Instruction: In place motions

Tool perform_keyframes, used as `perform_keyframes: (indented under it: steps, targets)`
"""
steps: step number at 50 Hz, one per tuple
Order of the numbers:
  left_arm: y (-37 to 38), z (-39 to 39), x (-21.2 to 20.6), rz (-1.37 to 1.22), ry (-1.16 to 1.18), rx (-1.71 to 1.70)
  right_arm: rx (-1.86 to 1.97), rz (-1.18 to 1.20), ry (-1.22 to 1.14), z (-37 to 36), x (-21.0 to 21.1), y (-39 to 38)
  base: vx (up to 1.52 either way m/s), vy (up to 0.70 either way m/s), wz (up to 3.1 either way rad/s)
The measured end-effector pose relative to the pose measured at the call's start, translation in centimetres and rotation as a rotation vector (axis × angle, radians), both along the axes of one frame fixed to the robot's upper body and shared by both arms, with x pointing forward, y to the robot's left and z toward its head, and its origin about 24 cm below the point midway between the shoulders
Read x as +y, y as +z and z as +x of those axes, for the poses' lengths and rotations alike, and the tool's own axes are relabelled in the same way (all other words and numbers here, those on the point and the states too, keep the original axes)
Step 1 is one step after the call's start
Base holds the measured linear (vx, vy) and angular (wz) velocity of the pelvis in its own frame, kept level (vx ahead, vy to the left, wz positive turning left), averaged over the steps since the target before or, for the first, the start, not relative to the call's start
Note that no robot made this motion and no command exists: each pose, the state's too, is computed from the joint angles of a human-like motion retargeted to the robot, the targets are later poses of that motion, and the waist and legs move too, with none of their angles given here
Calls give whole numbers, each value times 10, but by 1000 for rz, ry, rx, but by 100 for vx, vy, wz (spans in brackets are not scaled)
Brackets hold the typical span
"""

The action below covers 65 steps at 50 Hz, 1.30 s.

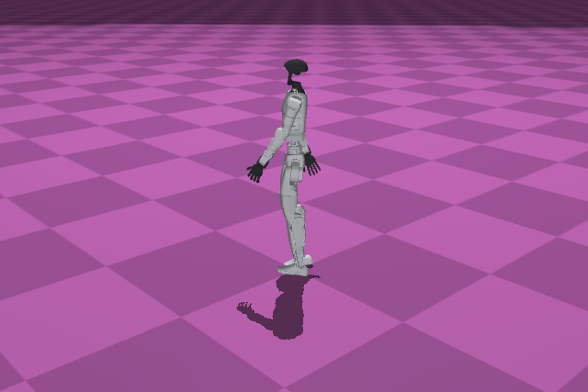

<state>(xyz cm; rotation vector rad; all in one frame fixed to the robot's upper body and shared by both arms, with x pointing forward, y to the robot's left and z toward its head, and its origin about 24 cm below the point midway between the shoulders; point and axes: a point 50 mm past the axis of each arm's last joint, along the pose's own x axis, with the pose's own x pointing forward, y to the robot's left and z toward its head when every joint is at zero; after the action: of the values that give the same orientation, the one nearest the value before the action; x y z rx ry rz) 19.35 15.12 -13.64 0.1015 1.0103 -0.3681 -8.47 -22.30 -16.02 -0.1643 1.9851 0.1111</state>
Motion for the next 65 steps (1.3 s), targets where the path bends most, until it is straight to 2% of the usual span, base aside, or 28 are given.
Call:
perform_keyframes:
  steps: [9,19,23,27,36,45,52,65]
  targets:
    - [-37,-138,26,138,32,584,-329,114,152,84,35,-20,0,0,0]
    - [-34,-258,45,124,484,816,-599,233,399,166,52,-13,0,0,0]
    - [-28,-285,49,152,685,884,-614,221,439,174,49,-11,1,1,25]
    - [-27,-288,45,148,763,891,-568,206,397,162,43,-14,2,0,26]
    - [-40,-240,29,98,540,751,-287,161,264,96,28,-18,0,0,4]
    - [-45,-186,17,93,244,594,-150,166,283,59,24,-16,0,0,0]
    - [-44,-176,13,42,159,600,-149,199,300,64,28,-16,-2,1,-11]
    - [-41,-207,24,145,134,738,-298,272,342,105,42,-19,-2,0,9]
